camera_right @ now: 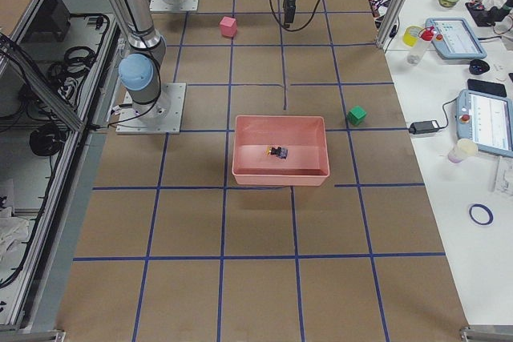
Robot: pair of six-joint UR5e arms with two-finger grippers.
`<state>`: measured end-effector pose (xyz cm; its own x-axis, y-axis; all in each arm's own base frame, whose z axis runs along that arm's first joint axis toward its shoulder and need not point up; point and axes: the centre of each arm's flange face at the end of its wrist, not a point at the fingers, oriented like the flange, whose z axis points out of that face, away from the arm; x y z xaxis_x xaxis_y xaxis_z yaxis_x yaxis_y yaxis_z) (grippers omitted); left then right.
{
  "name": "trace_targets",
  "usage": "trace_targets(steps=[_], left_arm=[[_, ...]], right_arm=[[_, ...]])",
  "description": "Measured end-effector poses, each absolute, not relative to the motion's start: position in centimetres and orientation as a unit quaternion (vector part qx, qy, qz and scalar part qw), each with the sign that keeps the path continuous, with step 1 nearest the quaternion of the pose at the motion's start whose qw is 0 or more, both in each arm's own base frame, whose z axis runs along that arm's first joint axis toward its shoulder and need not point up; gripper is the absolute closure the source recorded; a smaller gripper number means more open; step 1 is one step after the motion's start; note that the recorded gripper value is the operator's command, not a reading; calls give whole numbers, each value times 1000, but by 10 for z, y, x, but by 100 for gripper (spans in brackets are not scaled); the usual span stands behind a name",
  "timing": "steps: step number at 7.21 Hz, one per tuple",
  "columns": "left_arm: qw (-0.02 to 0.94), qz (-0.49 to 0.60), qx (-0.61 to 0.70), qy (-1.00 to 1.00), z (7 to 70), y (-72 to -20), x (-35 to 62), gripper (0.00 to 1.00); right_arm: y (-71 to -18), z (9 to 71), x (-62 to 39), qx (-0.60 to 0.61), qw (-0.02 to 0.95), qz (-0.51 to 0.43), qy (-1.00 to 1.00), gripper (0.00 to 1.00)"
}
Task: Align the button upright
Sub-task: 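Move the right gripper over the pink tray toward the yellow button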
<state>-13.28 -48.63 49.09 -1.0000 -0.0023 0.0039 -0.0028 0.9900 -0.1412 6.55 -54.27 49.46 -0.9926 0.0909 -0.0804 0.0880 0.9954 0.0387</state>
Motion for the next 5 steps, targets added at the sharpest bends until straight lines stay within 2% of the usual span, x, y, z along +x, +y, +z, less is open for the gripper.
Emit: trace_targets(steps=[3, 5], left_arm=[[2, 71, 1, -997, 491, -486, -133, 0], [2, 71, 1, -997, 491, -486, -133, 0]], right_arm=[[-539, 448, -73, 149, 19, 41, 988, 0], [-535, 394, -125, 140, -20, 32, 989, 0]])
